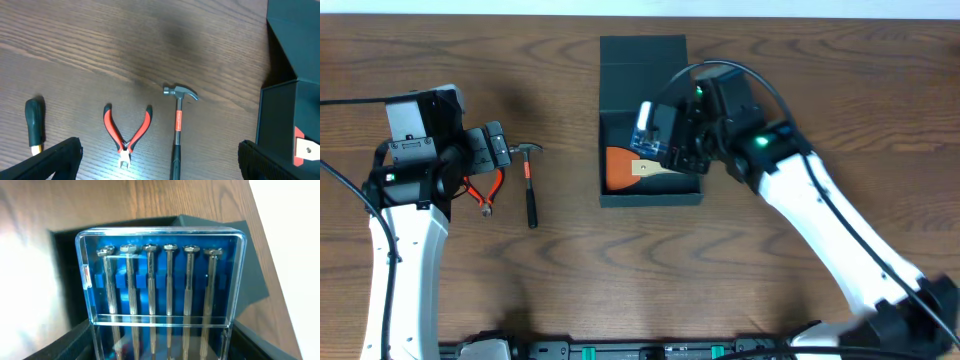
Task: Pack container
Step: 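Carry the screwdriver case into the box and release it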
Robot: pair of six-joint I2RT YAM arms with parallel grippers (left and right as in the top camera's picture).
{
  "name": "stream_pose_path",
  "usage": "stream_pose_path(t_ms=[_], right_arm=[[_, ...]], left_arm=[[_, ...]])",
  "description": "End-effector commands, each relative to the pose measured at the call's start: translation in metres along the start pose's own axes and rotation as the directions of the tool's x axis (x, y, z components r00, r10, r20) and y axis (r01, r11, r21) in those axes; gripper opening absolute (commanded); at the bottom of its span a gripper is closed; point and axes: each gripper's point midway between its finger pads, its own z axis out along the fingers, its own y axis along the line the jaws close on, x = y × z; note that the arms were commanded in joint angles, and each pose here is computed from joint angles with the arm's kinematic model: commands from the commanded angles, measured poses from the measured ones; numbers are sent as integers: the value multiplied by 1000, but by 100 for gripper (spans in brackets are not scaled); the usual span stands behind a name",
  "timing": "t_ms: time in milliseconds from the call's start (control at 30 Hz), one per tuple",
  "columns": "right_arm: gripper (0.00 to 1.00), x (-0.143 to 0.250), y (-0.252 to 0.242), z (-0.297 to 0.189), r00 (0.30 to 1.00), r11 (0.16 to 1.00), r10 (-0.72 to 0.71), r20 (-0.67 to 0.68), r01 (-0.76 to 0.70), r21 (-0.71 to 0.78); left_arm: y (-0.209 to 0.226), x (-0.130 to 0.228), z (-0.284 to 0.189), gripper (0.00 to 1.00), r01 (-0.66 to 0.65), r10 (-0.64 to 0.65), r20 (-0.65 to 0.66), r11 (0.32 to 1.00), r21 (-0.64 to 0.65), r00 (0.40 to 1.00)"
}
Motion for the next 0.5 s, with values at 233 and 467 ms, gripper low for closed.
stream_pose_path(t_ms=[233,467], right_arm=[[1,17,-7,87,993,992,-119,4,119,-40],[1,45,4,125,995,991,-92,-45,87,-101]], left_arm=[[-2,-9,-5,98,-8,8,22,1000,13,1000],[-2,-9,-5,98,-8,7,21,1000,13,1000]])
